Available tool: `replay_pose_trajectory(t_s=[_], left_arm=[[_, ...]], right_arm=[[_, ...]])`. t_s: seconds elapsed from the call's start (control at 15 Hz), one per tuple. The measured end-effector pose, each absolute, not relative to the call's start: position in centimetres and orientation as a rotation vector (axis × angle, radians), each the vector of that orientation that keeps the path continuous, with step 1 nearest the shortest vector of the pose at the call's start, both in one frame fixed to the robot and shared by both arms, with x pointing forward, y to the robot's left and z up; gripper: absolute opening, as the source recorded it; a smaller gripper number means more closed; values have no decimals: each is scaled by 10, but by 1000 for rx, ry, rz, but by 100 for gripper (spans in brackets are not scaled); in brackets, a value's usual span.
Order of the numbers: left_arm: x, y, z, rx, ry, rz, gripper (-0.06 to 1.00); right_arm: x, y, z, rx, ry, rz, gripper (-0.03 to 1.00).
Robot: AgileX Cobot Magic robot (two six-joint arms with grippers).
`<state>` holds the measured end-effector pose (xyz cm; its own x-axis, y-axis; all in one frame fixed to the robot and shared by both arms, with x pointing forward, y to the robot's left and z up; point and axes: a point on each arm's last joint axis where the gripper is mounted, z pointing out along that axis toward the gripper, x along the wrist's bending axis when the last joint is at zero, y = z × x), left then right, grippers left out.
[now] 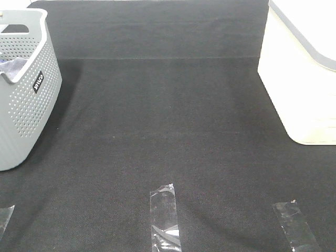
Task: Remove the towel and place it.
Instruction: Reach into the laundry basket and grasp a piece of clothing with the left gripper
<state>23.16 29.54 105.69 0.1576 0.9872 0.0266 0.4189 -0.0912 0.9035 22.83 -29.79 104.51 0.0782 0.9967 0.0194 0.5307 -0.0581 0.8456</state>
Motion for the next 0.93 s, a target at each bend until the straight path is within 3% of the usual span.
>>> replay_pose_trajectory(t_s=[0.93], left_arm=[[232,295,1057,1638,1374,900,54]], right_arm=[[228,-298,1045,1675,1532,866,66]])
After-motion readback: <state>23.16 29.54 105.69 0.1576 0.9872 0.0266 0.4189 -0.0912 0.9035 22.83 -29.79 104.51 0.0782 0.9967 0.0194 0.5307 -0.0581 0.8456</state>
